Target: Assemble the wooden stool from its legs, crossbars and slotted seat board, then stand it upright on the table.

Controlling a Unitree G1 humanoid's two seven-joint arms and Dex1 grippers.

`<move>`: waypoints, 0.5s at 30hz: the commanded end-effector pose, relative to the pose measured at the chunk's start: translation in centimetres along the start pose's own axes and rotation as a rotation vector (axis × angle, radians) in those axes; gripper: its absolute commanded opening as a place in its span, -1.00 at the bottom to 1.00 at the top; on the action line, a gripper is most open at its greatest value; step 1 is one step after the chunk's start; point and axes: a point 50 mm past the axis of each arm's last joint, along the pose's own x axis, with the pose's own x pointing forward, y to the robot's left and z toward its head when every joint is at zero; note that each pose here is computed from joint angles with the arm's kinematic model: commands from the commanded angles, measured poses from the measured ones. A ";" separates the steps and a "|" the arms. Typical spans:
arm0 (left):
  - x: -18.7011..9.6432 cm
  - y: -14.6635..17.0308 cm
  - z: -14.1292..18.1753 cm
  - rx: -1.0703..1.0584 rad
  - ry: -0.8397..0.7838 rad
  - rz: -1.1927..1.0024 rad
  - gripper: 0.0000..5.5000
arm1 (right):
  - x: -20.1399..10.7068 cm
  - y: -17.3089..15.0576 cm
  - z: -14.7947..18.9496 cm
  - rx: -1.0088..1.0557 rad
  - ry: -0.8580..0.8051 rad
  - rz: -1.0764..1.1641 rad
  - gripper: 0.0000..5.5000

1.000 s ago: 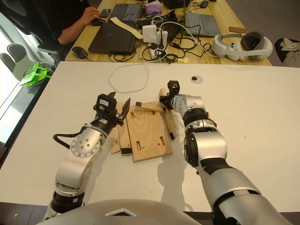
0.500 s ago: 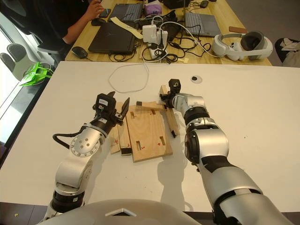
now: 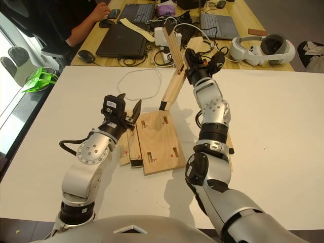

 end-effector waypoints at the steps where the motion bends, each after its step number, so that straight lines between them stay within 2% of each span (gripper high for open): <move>1: 0.9 -0.9 0.7 -0.021 -0.008 -0.038 -0.01 | -1.1 1.0 -1.3 0.052 -0.021 0.040 -0.63; 7: 1.3 -2.7 1.6 -0.066 0.005 -0.167 -0.01 | -1.3 3.2 -3.6 0.029 0.002 0.144 -0.63; 15: 1.4 -3.7 2.4 -0.110 0.026 -0.268 -0.01 | -1.5 4.3 -5.2 0.008 0.024 0.202 -0.63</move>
